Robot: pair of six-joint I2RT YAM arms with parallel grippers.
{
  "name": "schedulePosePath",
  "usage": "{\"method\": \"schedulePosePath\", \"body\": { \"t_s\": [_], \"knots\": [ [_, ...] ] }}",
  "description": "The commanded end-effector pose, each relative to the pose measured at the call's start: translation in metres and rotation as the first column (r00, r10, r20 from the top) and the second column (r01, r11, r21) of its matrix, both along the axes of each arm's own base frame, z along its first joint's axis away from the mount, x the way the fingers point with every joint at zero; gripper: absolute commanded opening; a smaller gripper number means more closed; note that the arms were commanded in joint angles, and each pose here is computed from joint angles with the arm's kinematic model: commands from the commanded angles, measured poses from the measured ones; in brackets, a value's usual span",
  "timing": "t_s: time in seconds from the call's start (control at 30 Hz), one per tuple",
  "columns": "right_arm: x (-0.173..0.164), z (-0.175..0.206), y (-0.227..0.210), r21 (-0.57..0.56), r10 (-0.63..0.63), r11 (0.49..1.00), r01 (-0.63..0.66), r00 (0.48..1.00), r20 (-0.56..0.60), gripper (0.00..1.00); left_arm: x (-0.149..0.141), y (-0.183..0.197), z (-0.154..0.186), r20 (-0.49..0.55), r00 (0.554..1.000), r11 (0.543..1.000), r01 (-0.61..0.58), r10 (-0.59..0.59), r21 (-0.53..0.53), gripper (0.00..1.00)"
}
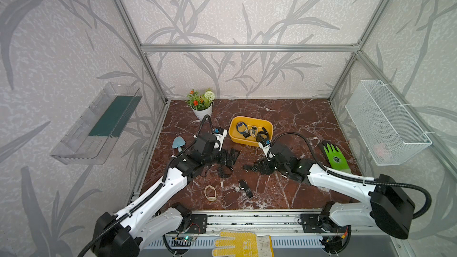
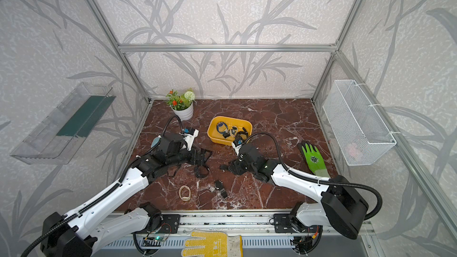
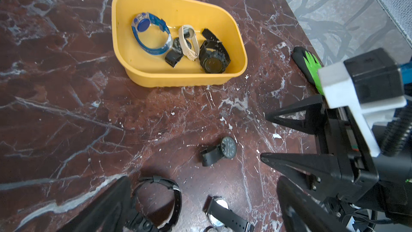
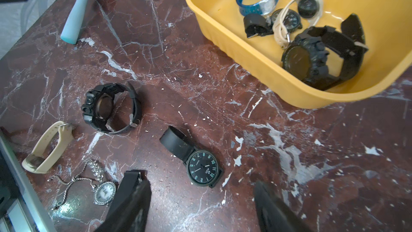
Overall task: Put the watch into the storage box
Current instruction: Pick up the watch at the center of the board.
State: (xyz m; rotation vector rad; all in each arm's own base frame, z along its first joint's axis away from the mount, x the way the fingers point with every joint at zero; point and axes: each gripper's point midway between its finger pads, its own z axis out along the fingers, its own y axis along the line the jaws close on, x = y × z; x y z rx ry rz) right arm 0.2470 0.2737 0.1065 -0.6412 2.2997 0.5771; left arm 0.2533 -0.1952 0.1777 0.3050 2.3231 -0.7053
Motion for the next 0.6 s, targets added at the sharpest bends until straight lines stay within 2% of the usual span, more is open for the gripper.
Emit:
{"method": "schedulePosePath", "body": {
  "t_s": [0.0,0.1,0.23,0.33,0.5,0.57],
  "knots": [
    [0.000,0.007,0.021,0.035,0.101,0.994,-0.102,0.995,0.017,0.72,-0.016,0.001,-0.018,-0.078,0.997,1.000,0.008,-0.006,0.016,0.99],
    [0.000,-0.004,0.027,0.025,0.133,0.991,-0.133,0.991,-0.002,0.72,-0.029,-0.006,-0.021,-0.078,0.995,0.998,0.057,-0.054,0.026,0.99],
    [0.000,-0.015,0.037,0.006,0.180,0.984,-0.180,0.983,-0.021,0.65,-0.047,-0.008,-0.024,-0.083,0.992,0.994,0.097,-0.092,0.057,0.99],
    [0.000,-0.020,0.044,-0.012,0.209,0.978,-0.209,0.978,-0.025,0.62,-0.056,-0.001,-0.027,-0.088,0.994,0.994,0.077,-0.070,0.080,0.99],
    [-0.001,-0.028,0.054,-0.019,0.253,0.967,-0.254,0.967,-0.027,0.63,-0.065,0.019,-0.034,-0.079,0.997,0.997,-0.005,0.011,0.081,0.99],
    [-0.004,-0.031,0.058,-0.024,0.277,0.960,-0.278,0.960,-0.031,0.63,-0.068,0.022,-0.034,-0.063,0.997,0.999,-0.030,0.032,0.035,0.99]
  ]
}}
